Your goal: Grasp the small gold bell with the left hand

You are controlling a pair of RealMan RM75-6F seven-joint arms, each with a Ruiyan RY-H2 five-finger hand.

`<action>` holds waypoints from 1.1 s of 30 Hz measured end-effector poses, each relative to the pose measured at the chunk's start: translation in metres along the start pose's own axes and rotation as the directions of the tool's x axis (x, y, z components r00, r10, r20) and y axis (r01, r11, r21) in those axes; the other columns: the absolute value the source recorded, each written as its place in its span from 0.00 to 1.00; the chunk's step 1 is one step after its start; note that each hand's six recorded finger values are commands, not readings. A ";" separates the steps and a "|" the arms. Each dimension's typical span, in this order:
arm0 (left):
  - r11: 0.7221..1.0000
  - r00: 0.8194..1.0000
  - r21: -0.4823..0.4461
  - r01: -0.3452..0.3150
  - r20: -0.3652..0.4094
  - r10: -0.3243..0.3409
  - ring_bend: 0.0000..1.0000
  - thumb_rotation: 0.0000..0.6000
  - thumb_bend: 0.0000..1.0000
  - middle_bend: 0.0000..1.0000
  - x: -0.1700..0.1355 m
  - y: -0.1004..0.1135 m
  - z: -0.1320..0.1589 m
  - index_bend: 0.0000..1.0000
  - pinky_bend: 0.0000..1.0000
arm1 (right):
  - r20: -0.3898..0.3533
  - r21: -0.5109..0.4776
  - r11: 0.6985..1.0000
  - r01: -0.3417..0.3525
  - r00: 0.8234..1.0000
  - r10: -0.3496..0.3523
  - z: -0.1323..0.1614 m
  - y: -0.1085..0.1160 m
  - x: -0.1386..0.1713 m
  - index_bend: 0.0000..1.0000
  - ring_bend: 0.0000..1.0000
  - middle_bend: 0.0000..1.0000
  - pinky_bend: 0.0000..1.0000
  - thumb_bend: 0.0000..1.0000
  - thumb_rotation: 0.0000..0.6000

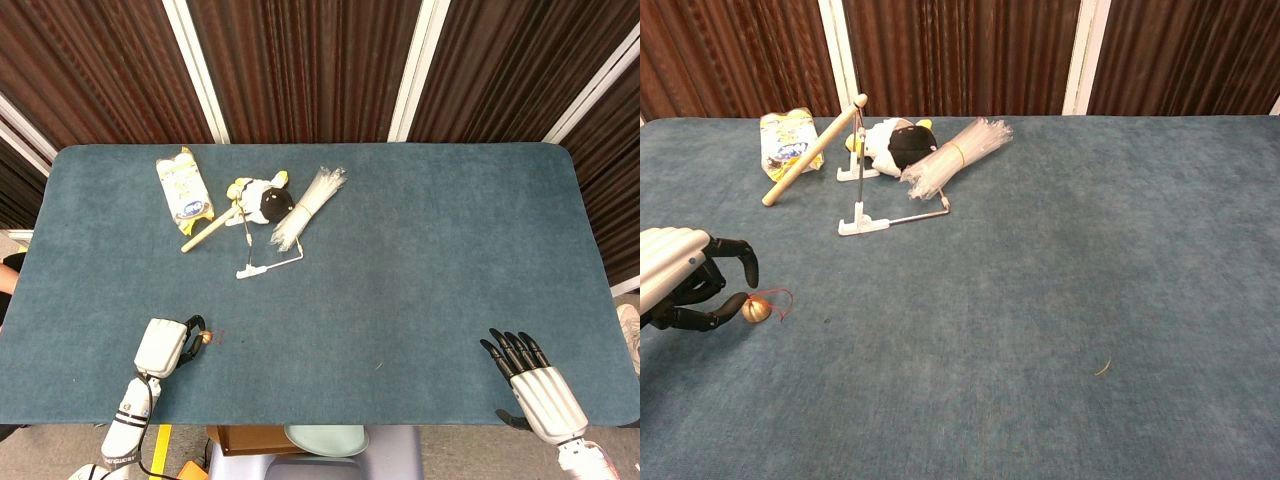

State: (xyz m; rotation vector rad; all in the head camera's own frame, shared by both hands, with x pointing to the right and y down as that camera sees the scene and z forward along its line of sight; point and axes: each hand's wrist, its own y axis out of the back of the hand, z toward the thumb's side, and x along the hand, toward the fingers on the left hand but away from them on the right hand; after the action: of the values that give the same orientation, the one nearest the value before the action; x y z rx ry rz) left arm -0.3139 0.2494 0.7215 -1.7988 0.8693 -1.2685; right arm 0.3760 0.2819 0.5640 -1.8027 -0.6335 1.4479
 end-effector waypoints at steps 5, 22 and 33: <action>1.000 1.000 0.010 0.017 0.003 -0.017 1.00 1.00 0.45 1.00 0.001 -0.004 0.001 0.49 1.00 | 0.000 0.000 1.000 0.000 1.000 0.000 0.000 0.000 0.000 0.00 0.00 0.00 0.00 0.18 1.00; 1.000 1.000 0.020 0.019 0.003 -0.019 1.00 1.00 0.45 1.00 0.002 -0.007 -0.001 0.55 1.00 | 0.004 -0.003 1.000 0.004 1.000 -0.004 -0.001 0.002 0.000 0.00 0.00 0.00 0.00 0.18 1.00; 0.999 1.000 0.030 0.021 0.006 -0.021 1.00 1.00 0.45 1.00 0.004 -0.008 -0.002 0.60 1.00 | 0.006 -0.001 1.000 0.003 1.000 -0.003 -0.001 0.001 0.000 0.00 0.00 0.00 0.00 0.18 1.00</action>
State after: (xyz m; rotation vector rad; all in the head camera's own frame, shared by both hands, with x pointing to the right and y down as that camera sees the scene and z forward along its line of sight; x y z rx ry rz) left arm -0.3136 0.2498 0.7303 -1.7912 0.8258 -1.2823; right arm 0.3771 0.2807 0.5630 -1.7982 -0.6400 1.4512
